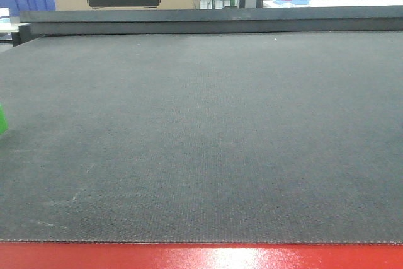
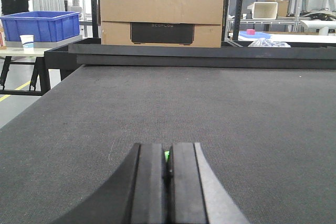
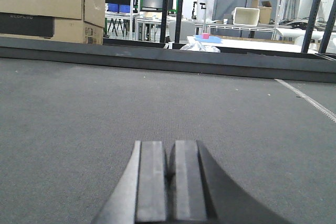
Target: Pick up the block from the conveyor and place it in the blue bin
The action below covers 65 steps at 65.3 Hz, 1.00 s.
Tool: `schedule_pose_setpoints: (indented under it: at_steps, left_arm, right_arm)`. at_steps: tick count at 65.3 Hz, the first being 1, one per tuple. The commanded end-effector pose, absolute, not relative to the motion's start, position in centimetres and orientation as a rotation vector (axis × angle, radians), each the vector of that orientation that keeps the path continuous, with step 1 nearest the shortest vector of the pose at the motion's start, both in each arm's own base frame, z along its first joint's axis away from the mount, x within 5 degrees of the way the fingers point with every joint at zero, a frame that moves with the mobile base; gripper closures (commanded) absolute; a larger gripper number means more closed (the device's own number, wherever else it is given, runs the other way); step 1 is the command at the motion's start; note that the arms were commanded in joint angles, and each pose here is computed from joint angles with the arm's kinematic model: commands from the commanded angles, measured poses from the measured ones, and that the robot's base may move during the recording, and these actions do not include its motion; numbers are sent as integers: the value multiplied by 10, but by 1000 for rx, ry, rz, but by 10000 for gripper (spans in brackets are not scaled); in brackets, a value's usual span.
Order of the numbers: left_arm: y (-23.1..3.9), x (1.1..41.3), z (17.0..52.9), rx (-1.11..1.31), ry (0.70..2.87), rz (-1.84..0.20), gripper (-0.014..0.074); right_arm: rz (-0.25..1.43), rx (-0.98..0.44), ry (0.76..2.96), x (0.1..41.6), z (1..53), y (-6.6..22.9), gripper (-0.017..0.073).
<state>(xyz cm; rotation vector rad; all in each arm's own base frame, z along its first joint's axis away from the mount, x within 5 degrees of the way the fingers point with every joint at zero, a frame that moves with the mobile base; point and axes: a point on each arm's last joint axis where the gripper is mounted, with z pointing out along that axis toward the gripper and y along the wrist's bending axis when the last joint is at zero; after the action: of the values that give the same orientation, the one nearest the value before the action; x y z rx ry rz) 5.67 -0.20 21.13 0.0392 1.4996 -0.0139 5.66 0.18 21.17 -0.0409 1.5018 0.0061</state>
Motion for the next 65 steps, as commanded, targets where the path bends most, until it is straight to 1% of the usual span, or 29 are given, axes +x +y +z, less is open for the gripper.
schedule_pose_setpoints:
  at_steps: [1, 46, 62, 65]
  left_arm:
    - [-2, 56, 214, 26, 1474, -25, 704]
    - [-2, 56, 214, 26, 1474, -25, 704]
    - [-2, 56, 218, 54, 1430, 4, 704]
    - [-2, 55, 220, 54, 1435, 4, 704]
  right_arm:
    - [-6, -51, 1475, 56, 214, 2, 721]
    - [-6, -51, 1475, 56, 214, 2, 721]
    - [-7, -46, 1365, 54, 225, 2, 721]
    - [-6, -46, 1359, 52, 235, 2, 721]
